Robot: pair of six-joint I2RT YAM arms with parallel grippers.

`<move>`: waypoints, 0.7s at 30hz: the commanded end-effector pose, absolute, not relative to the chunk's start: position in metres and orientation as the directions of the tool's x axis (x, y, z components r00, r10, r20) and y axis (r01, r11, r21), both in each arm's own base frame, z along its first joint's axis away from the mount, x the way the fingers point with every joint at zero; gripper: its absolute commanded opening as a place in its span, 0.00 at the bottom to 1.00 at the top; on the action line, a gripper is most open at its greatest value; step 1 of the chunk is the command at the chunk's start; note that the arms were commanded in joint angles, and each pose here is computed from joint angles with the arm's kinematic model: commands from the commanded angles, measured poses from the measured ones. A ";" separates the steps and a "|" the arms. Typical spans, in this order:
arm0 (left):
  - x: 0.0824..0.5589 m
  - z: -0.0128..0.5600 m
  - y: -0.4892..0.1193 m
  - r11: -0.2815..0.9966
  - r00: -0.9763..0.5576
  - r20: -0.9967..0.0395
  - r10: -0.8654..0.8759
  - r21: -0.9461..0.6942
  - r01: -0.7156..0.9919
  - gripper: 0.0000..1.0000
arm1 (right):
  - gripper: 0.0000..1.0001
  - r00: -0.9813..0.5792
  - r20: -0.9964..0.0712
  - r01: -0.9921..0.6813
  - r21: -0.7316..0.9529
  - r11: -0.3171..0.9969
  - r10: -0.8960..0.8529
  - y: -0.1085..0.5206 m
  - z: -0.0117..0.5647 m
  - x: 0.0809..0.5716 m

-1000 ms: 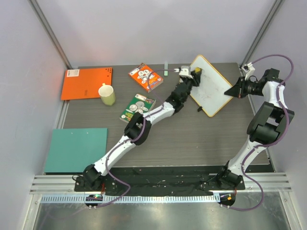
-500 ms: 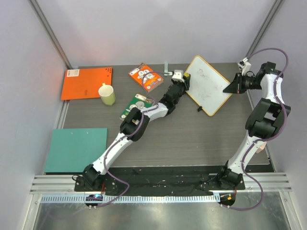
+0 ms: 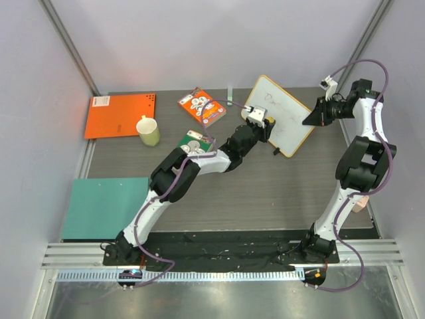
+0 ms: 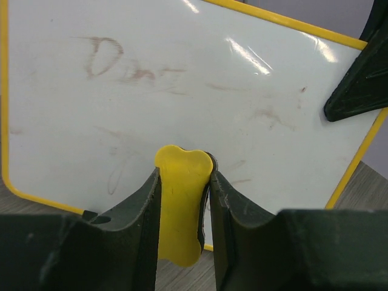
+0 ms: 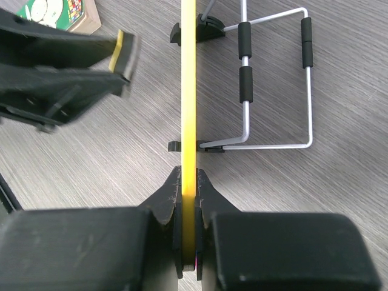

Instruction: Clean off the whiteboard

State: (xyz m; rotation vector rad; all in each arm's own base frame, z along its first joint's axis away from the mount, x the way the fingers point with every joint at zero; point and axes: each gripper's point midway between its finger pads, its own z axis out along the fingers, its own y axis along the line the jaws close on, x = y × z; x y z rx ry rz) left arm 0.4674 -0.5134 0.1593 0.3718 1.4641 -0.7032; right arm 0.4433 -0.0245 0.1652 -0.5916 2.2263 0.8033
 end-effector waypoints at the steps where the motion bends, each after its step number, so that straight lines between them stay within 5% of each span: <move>1: 0.462 0.176 -0.492 0.769 -0.133 -0.983 -0.126 -0.181 0.613 0.00 | 0.01 -0.853 -0.409 -0.508 0.508 0.696 -0.325 -0.006 0.084 0.379; 4: 0.456 0.169 -0.488 0.791 -0.283 -0.959 0.027 -0.153 0.592 0.00 | 0.01 -0.855 -0.400 -0.507 0.508 0.697 -0.331 -0.007 0.081 0.378; 8: 0.426 0.111 -0.467 0.803 -0.525 -0.803 0.282 -0.102 0.587 0.00 | 0.01 -0.855 -0.398 -0.507 0.514 0.692 -0.331 -0.005 0.080 0.377; 15: 0.388 0.053 -0.436 0.831 -0.680 -0.644 0.350 -0.121 0.542 0.01 | 0.01 -0.854 -0.400 -0.508 0.512 0.692 -0.331 -0.005 0.081 0.375; 21: 0.371 0.029 -0.410 0.870 -0.736 -0.581 0.347 -0.094 0.484 0.26 | 0.01 -0.856 -0.401 -0.507 0.522 0.686 -0.327 -0.003 0.081 0.375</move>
